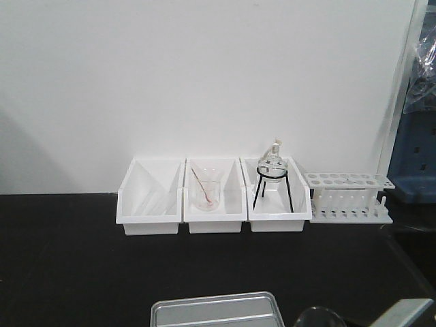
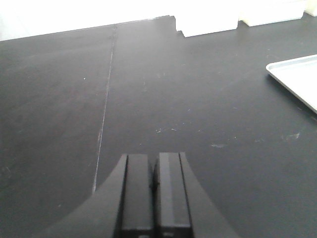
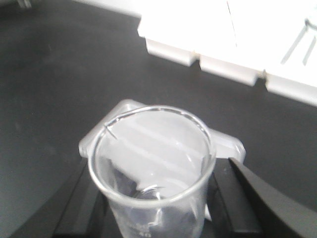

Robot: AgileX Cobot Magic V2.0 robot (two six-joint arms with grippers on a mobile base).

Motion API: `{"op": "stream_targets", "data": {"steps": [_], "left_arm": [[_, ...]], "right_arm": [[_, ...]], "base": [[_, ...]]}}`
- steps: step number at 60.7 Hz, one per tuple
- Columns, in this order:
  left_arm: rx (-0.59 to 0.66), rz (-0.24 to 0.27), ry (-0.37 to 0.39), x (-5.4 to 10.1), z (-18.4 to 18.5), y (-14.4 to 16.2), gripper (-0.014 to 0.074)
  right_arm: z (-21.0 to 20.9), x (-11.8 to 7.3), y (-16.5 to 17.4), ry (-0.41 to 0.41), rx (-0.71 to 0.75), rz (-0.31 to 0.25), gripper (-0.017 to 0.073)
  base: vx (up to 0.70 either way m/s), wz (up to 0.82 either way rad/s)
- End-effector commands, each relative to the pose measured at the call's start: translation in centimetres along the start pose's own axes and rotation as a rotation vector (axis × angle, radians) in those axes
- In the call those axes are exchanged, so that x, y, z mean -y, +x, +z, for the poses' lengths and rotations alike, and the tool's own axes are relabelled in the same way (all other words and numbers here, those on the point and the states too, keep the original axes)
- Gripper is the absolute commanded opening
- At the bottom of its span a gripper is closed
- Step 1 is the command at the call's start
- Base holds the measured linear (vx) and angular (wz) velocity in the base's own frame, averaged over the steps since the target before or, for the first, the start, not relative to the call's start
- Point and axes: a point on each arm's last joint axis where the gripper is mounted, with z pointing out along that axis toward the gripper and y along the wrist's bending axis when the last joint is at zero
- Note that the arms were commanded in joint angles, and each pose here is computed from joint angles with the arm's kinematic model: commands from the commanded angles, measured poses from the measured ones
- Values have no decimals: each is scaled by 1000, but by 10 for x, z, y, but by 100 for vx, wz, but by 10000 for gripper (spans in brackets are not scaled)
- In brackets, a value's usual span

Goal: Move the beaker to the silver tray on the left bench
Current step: 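Extend the right gripper with the beaker over the silver tray, then lower the beaker onto the silver tray and open the right gripper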

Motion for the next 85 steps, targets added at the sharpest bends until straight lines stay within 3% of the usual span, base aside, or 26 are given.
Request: {"op": "stream_targets", "data": {"steps": [1,7,17,32,62,72,85], "left_arm": [[63,-2,7,1,2,-1,1],[63,-2,7,1,2,-1,1],[63,-2,7,1,2,-1,1],[63,-2,7,1,2,-1,1],[63,-2,7,1,2,-1,1],[63,-2,7,1,2,-1,1],[63,-2,7,1,2,-1,1]], "right_arm": [[20,1,-15,-8,165,51,-11],[53,10,-2,40,186,93,-11],[100,17,16,76,173,21,-11],[160,20,34,77,105,15,-11],[203,24,82,83,82,11,4],[204,24,85,83,74,11,64],[204,24,84,83,88,12,259]], "base": [[0,0],[0,0],[0,0],[0,0],[0,0],[0,0],[0,0]]}}
